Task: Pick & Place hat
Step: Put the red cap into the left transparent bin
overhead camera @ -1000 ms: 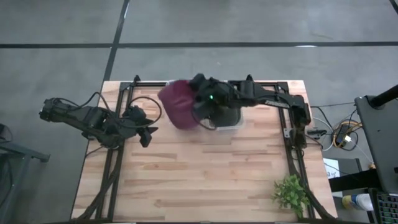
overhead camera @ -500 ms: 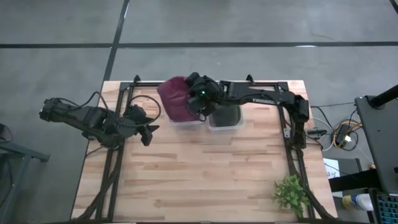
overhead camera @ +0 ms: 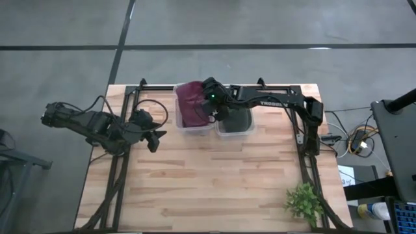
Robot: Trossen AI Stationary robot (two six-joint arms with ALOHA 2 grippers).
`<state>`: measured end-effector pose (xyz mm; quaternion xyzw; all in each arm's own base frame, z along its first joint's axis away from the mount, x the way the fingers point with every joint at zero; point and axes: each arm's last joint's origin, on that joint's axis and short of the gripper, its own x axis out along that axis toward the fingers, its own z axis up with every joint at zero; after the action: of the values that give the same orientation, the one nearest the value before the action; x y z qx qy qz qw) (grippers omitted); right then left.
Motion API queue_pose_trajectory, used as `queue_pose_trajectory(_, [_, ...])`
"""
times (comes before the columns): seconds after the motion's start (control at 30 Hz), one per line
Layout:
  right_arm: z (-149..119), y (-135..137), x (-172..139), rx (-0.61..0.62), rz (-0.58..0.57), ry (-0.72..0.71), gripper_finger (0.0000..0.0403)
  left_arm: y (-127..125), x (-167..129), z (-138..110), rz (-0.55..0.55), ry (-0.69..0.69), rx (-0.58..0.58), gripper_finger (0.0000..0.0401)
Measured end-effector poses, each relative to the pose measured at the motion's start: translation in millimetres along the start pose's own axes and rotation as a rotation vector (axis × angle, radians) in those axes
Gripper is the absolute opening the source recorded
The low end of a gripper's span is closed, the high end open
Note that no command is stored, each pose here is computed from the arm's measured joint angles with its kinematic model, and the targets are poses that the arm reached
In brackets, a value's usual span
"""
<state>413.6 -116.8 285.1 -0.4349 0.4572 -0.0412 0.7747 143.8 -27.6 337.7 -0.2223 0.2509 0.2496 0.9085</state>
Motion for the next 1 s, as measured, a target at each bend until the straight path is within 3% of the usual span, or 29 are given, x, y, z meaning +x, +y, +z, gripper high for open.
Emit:
queue_pose_trajectory(0.43, [2.4,4.0,-0.3,-0.006,0.036,-0.034,0.0015,0.0,0.0,0.0,0.0,0.0,0.011,0.0181])
queue_pose_trajectory(0.77, [0.2,5.7,-5.7,0.052,0.098,0.007,0.0102,0.0,0.0,0.0,0.0,0.001,0.031,0.0181])
queue_pose_trajectory(1.0, [4.2,1.1,-20.9,0.03,0.138,0.026,0.0154,0.0,0.0,0.0,0.0,0.0,0.048,0.0181])
